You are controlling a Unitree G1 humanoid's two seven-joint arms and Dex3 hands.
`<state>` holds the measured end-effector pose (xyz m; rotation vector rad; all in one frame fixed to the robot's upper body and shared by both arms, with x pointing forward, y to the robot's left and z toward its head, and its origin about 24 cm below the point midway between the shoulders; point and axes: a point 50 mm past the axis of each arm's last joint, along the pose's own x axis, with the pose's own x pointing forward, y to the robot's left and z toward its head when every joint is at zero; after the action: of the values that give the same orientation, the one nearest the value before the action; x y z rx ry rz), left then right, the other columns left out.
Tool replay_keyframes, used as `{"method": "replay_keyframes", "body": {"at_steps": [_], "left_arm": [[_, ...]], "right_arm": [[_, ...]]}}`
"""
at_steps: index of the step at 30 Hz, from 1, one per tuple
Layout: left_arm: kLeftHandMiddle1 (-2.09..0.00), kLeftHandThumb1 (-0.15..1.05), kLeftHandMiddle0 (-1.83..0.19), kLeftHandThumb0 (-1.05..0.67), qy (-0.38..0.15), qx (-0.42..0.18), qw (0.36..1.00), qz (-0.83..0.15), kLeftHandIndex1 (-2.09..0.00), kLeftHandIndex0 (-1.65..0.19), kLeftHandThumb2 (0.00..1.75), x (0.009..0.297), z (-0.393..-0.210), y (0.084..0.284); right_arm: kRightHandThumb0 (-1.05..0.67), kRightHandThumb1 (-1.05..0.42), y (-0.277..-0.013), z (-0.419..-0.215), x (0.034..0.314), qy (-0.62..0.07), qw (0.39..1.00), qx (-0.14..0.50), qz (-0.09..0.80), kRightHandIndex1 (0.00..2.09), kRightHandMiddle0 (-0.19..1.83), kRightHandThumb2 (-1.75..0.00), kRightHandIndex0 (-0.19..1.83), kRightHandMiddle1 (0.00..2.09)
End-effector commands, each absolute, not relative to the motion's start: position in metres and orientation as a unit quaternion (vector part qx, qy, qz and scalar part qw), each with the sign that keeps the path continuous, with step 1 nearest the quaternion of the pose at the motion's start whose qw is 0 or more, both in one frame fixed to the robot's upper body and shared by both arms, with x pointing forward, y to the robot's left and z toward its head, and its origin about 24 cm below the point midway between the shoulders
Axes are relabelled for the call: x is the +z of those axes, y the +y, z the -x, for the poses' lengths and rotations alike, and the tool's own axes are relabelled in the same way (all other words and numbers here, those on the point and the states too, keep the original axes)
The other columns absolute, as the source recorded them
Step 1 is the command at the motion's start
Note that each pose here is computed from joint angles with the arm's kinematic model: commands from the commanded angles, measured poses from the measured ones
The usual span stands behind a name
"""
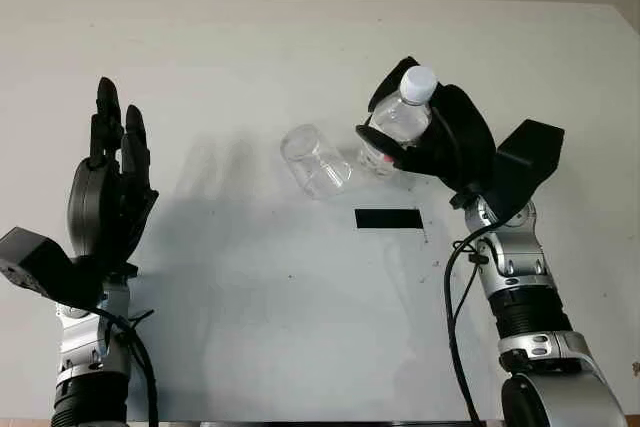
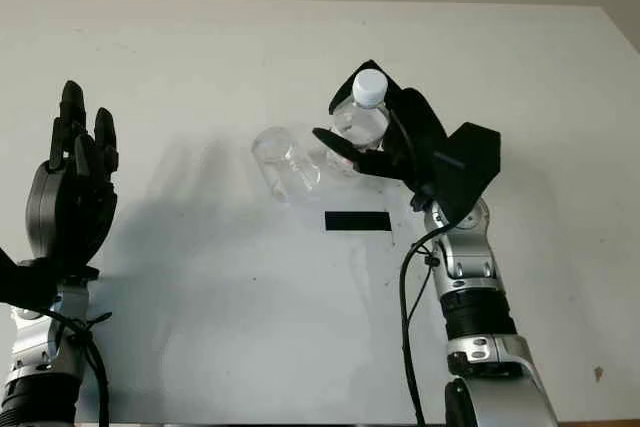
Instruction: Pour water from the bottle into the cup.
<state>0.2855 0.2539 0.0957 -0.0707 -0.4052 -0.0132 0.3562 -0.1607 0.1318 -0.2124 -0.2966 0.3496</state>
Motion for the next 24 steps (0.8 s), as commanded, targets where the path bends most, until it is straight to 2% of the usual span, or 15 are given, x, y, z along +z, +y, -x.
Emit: {"method": "replay_keyframes", "body": {"at_steps": [1,7,11,12,14,15,16,17,18,19,22,24], "left_arm": [[0.00,1.05,0.19,-0.67,-0.192,-0.005,0.980,0.042,0.00,0.19,0.66,0.088,-0.282,0.253],[0.00,1.05,0.19,-0.68,-0.193,-0.005,0.980,0.042,0.00,0.19,0.65,0.089,-0.281,0.252],[0.00,1.05,0.19,-0.68,-0.193,-0.004,0.980,0.042,0.00,0.19,0.65,0.089,-0.281,0.252],[0.00,1.05,0.19,-0.69,-0.192,-0.004,0.981,0.040,0.00,0.19,0.65,0.088,-0.281,0.252],[0.00,1.05,0.19,-0.69,-0.191,-0.004,0.981,0.040,0.00,0.19,0.65,0.088,-0.281,0.252],[0.00,1.05,0.19,-0.69,-0.191,-0.005,0.981,0.041,0.00,0.19,0.65,0.088,-0.281,0.252],[0.00,1.05,0.19,-0.68,-0.191,-0.004,0.981,0.042,0.00,0.19,0.65,0.087,-0.281,0.252],[0.00,1.05,0.19,-0.68,-0.191,-0.004,0.981,0.043,0.00,0.19,0.65,0.087,-0.281,0.252],[0.00,1.05,0.19,-0.68,-0.191,-0.005,0.981,0.044,0.00,0.19,0.65,0.087,-0.281,0.252],[0.00,1.05,0.19,-0.68,-0.191,-0.005,0.981,0.044,0.00,0.19,0.64,0.087,-0.281,0.252],[0.00,1.05,0.19,-0.68,-0.192,-0.006,0.980,0.043,0.00,0.19,0.65,0.087,-0.281,0.253],[0.00,1.05,0.19,-0.68,-0.191,-0.006,0.981,0.044,0.00,0.19,0.65,0.087,-0.280,0.253]], "right_arm": [[-0.30,-1.05,-0.161,-0.360,0.141,-0.162,0.964,0.173,0.122,2.09,1.38,-0.41,1.50,2.09],[-0.32,-1.05,-0.161,-0.363,0.132,-0.132,0.968,0.171,0.128,2.09,1.21,-0.37,1.36,2.09],[-0.37,-1.05,-0.162,-0.365,0.129,-0.109,0.969,0.169,0.141,2.09,0.99,-0.35,1.24,2.09],[-0.39,-1.05,-0.162,-0.366,0.128,-0.099,0.970,0.175,0.136,2.09,0.86,-0.31,1.10,2.09],[-0.42,-1.05,-0.162,-0.367,0.124,-0.083,0.972,0.186,0.120,2.09,0.46,-0.24,0.70,2.09],[-0.43,-1.05,-0.162,-0.367,0.123,-0.080,0.972,0.191,0.113,2.09,0.27,-0.22,0.46,2.09],[-0.45,-1.05,-0.162,-0.367,0.122,-0.079,0.972,0.195,0.108,2.06,0.03,-0.19,0.12,2.02],[-0.46,-1.05,-0.162,-0.367,0.120,-0.077,0.971,0.200,0.108,1.99,-0.08,-0.18,-0.03,1.93],[-0.48,-1.05,-0.163,-0.367,0.119,-0.074,0.969,0.204,0.114,1.79,-0.13,-0.17,-0.11,1.73],[-0.52,-1.05,-0.164,-0.367,0.119,-0.071,0.968,0.210,0.121,1.48,-0.17,-0.17,-0.16,1.41],[-0.59,-1.05,-0.165,-0.365,0.116,-0.065,0.963,0.223,0.134,0.85,-0.19,-0.18,-0.19,0.86],[-0.62,-1.05,-0.166,-0.363,0.114,-0.063,0.962,0.225,0.140,0.57,-0.18,-0.17,-0.18,0.64]]}}
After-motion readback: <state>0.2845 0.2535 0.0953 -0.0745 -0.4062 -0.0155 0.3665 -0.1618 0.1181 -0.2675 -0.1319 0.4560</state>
